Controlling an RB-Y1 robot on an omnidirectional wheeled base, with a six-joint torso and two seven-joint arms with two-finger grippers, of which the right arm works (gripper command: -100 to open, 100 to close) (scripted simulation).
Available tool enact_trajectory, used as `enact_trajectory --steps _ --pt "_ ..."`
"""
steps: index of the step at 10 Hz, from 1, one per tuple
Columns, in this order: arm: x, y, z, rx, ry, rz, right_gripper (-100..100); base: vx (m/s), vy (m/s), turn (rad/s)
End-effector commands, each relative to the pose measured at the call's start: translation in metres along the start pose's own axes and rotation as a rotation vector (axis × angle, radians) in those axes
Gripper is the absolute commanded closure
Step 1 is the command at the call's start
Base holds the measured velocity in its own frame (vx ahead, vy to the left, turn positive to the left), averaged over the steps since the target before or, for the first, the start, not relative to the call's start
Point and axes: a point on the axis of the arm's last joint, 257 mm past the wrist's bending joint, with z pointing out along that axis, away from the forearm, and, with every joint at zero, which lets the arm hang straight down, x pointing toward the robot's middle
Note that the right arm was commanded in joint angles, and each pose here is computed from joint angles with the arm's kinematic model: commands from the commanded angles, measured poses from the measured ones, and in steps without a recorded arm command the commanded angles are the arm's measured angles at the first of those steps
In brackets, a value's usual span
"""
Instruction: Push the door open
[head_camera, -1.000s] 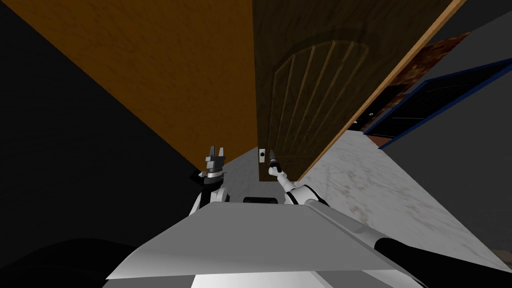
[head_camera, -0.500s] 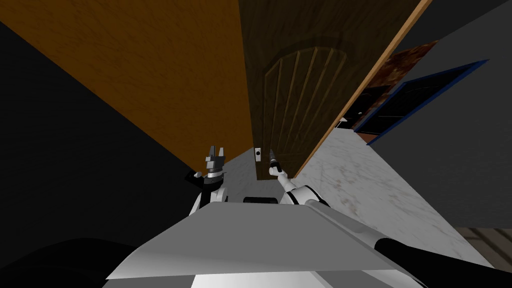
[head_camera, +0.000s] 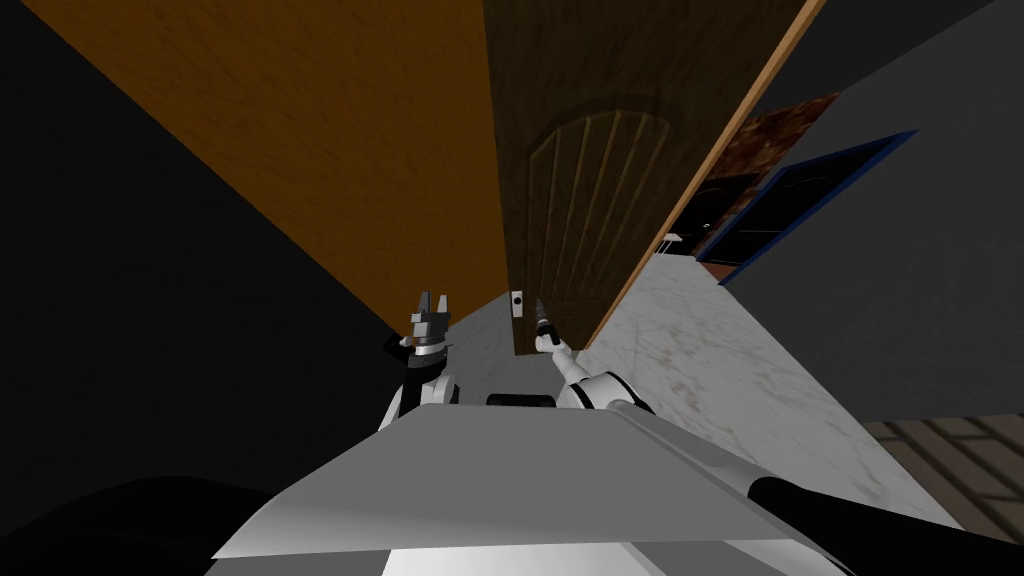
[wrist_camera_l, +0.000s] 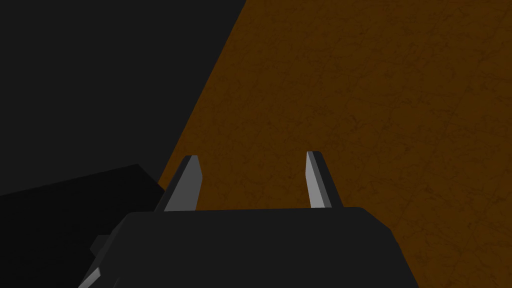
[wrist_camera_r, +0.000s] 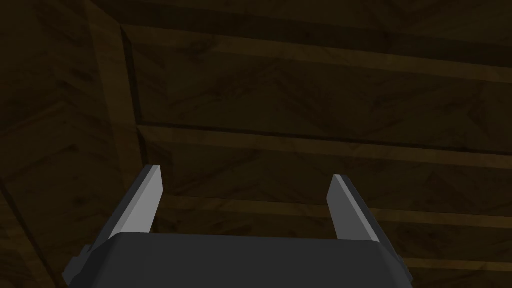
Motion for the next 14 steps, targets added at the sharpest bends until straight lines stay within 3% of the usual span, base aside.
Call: enact_trajectory --steps 1,6,11,14 --pt "0.008 0.001 -0.0008 0.002 0.009 0.010 -100 -0.153 0.161 -0.018" --pt "0.019 0.001 -0.0018 0.006 0.022 0.025 -100 -0.108 0.123 0.005" --pt "-0.003 0.001 0.0009 0.002 0.006 -0.007 -100 0.077 -0.175 -0.001" --pt "-0.026 0.002 0.0035 -0.003 -0.012 -0.041 -100 0.102 -0.174 -0.001"
